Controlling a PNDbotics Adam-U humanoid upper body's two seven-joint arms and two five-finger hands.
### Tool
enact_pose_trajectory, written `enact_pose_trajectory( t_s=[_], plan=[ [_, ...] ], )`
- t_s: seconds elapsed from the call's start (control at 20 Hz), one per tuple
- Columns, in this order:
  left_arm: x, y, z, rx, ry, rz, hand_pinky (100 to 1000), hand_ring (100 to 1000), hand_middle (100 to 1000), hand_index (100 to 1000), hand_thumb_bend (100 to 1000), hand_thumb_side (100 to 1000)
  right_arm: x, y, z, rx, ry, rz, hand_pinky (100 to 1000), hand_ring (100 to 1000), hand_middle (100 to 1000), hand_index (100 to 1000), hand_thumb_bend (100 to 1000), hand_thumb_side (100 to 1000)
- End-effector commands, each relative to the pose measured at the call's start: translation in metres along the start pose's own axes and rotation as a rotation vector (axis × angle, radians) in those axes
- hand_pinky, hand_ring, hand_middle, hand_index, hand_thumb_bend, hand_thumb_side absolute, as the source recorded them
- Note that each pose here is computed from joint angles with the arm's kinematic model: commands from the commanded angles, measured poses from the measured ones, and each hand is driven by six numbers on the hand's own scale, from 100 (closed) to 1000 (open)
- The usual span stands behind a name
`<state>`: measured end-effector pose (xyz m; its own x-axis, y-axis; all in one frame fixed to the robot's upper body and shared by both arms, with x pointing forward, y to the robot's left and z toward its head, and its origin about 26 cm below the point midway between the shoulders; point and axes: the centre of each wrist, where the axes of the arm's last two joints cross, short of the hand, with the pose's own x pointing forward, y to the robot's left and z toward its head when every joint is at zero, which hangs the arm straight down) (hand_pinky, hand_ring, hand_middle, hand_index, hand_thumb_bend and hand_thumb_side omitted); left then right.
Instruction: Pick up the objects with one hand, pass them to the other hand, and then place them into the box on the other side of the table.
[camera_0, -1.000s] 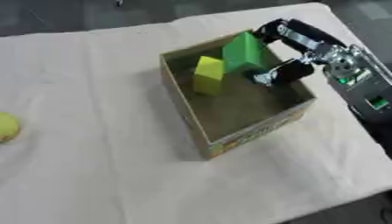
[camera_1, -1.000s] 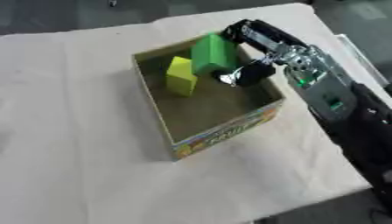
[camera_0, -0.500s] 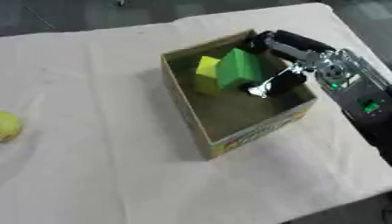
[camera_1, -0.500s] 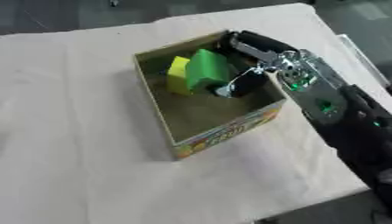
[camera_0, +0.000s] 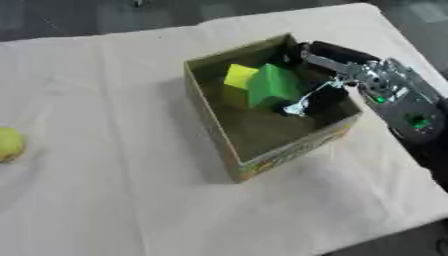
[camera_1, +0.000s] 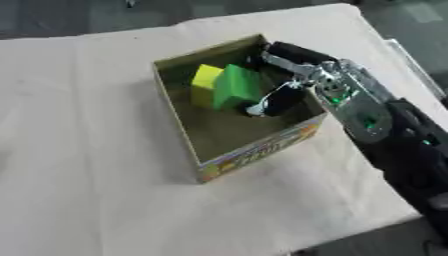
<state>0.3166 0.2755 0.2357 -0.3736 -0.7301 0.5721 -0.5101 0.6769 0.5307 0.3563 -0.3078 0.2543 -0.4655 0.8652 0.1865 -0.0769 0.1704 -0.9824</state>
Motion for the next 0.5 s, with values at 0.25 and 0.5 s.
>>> enact_pose_trajectory(
  t_s=[0.25, 0.5],
  plan=[
    [0.0042, 0.0110, -0.0054, 0.033, -0.023, -0.020, 879, 730, 681, 823, 518, 814, -0.0006, -0.0122, 0.0032, -0.011, -0.013, 0.036, 897, 811, 777, 868, 464, 296],
    [0.0040, 0.0112, -0.0052, 0.036, -0.020, -0.022, 879, 730, 681, 823, 520, 812, -0.0026, -0.0115, 0.0035, 0.003, -0.016, 0.041, 901, 816, 784, 880, 466, 298]
  ],
)
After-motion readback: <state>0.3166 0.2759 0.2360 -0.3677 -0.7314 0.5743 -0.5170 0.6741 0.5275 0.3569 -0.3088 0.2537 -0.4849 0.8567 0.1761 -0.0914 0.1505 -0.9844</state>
